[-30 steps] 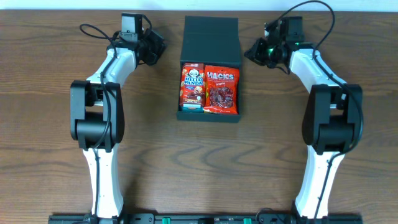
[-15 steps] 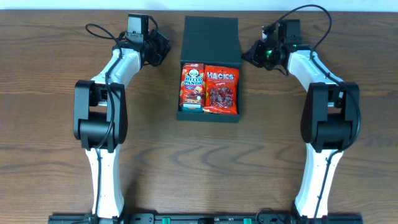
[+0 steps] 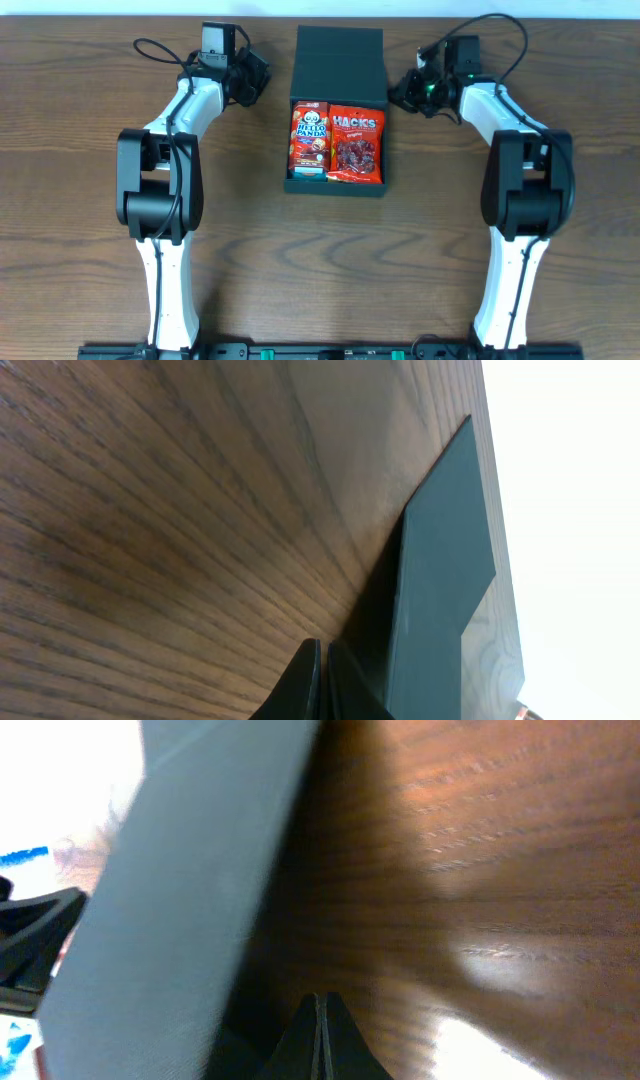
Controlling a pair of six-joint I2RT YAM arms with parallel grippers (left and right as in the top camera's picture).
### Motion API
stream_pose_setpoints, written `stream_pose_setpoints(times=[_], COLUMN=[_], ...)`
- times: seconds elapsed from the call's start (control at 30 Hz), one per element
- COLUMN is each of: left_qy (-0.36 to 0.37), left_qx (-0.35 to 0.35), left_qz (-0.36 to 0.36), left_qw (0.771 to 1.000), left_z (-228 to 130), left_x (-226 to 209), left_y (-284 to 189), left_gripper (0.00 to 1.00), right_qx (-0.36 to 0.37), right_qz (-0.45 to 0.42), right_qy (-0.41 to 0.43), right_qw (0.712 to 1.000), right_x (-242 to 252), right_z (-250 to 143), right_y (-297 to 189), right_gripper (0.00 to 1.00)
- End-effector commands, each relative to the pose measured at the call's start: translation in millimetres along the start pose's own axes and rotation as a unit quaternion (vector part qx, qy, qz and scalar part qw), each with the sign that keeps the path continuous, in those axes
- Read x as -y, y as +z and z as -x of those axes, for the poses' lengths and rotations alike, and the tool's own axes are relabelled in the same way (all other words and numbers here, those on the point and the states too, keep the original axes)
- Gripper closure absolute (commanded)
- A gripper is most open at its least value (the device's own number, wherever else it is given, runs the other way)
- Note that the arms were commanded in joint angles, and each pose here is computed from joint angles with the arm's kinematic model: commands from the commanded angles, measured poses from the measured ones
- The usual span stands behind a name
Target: Pack container
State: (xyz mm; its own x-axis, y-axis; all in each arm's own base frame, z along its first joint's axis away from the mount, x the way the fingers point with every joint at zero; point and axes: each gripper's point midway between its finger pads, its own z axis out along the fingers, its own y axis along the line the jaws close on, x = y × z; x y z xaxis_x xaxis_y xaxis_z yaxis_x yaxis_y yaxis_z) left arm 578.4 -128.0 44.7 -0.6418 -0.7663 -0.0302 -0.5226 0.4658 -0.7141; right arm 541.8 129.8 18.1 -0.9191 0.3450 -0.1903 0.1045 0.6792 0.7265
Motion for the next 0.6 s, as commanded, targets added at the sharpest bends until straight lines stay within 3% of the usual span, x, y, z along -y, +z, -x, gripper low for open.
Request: stream_pose_setpoints(times=[0.0, 0.57], left_qy=[-0.007, -0.007], left_qx=[0.0, 0.002], left_qz=[0.01, 0.01], left_qw=[1.0, 1.0], left_z=[2.7, 6.0], left_x=[-9.8, -11.2], left_y=[7.2, 6.0], left_gripper=[0.94, 0.94], right_qx=[-0.017, 0.01], right_qz=[0.022, 0.149], right_qy=[0.015, -0.054], right_qw=[0.999, 0.987], right_x=[-0.6, -53.5], right_z=[-7.7, 14.7], right_y=[12.0, 2.8], right_gripper=[0.98, 0.99])
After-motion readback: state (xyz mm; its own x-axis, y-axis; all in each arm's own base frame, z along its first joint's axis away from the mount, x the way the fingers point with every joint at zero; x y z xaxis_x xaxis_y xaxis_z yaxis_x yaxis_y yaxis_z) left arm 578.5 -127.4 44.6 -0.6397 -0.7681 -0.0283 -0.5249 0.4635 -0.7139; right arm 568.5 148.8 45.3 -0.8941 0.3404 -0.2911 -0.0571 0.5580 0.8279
